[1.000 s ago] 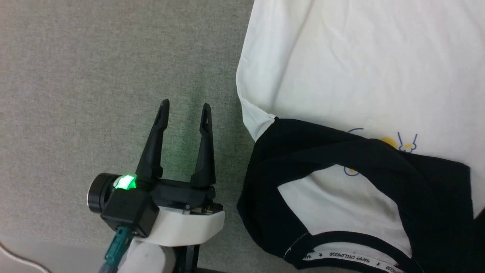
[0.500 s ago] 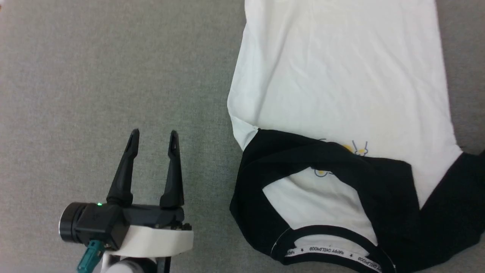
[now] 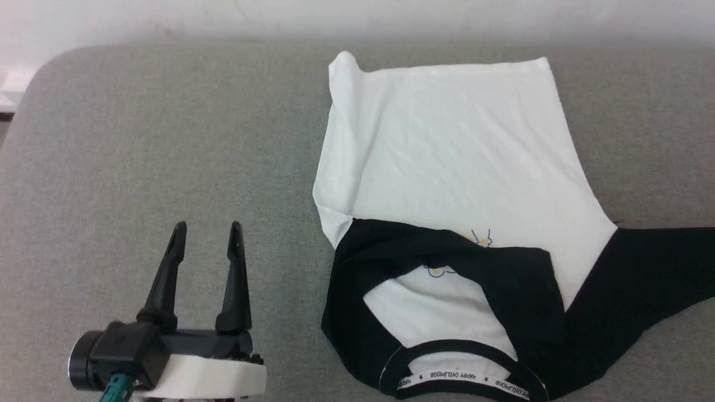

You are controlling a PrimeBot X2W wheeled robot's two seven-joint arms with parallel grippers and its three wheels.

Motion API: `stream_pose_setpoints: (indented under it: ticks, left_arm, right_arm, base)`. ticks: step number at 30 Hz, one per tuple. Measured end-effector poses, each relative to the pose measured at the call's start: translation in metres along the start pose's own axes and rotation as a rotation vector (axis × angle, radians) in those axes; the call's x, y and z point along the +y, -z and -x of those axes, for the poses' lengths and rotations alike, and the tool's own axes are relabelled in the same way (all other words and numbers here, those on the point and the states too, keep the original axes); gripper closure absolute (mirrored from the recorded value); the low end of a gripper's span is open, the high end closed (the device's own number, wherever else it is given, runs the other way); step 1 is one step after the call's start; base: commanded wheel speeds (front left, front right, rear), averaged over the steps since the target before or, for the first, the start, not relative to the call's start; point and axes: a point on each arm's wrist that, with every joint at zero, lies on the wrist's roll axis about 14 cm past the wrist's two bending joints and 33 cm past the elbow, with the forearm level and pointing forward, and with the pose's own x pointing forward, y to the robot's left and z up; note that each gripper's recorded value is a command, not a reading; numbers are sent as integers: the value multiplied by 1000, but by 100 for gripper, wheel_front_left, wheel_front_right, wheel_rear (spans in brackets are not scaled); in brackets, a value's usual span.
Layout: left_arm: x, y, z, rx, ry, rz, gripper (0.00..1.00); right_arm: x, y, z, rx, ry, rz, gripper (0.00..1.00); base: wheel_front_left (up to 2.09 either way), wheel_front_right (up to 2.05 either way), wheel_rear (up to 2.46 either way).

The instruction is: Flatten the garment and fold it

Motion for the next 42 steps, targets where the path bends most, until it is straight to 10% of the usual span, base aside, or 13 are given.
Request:
stream_pose_setpoints:
  ticks: [10, 25, 42]
  left_arm:
    - [-7, -21, 13, -49, 22, 17, 0]
    - [1, -27, 25, -54, -1, 15, 0]
    - [15, -17, 29, -25, -64, 14, 0]
  right_arm:
    - [19, -29, 33, -106, -113, -24, 100]
    - [191, -33, 109, -169, -637, 135, 100]
    - [359, 123, 220, 164, -1219, 466, 100]
  base:
    - [0, 0, 0]
    - [0, 0, 0]
    - [0, 0, 0]
